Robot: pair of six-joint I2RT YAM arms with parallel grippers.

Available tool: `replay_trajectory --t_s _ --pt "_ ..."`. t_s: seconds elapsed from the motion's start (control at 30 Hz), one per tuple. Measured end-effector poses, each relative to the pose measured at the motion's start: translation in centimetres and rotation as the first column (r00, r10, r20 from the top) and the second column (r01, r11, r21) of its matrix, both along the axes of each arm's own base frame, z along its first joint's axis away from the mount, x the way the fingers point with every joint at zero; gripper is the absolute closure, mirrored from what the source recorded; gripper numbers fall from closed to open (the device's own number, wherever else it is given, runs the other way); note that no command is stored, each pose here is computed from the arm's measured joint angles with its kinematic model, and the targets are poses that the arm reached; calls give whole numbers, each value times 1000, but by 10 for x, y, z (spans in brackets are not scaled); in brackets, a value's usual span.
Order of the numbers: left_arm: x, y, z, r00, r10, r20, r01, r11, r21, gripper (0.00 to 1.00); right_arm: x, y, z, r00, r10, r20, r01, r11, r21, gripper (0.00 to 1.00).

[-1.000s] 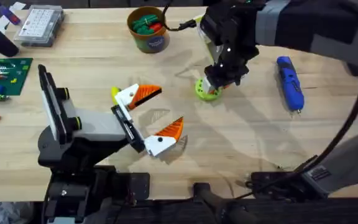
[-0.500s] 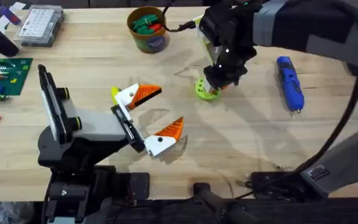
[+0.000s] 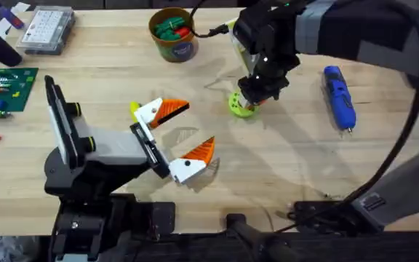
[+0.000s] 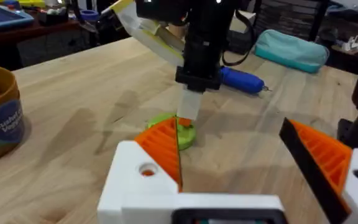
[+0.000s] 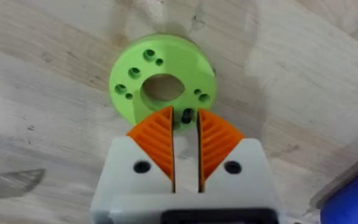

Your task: Pick up the gripper from the table and insert it into the empty holder that is missing its gripper. Then pick up a screw, insert it into the mounting hole, and use the screwdriver to tighten it. Finally, clean up the table by picking up the vegetable and placing it into the bucket.

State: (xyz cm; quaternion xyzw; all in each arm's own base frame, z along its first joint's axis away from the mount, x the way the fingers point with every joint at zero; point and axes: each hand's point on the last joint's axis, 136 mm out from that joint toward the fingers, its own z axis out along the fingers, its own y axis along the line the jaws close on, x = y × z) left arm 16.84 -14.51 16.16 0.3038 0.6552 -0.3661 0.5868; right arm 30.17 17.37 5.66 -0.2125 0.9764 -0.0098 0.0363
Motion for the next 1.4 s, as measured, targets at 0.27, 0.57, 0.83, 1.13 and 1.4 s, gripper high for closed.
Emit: replay_trajectory --t_s 0.27,0.57,0.83,1.13,1.4 --pt "0 0 0 1000 0 0 0 1000 0 10 0 0 0 1000 0 1 0 1000 0 855" --pt "0 0 0 1000 0 0 0 1000 0 10 0 0 0 1000 -1 1 1 1000 1 986" --pt "0 0 0 1000 0 0 0 1000 0 10 0 0 0 1000 -3 1 3 1000 1 998" --pt "0 0 0 1000 0 0 0 1000 0 10 2 1 0 1000 -3 8 3 1000 5 998" --pt "0 0 0 1000 0 0 0 1000 0 10 1 0 1 1000 -3 4 3 1000 2 998"
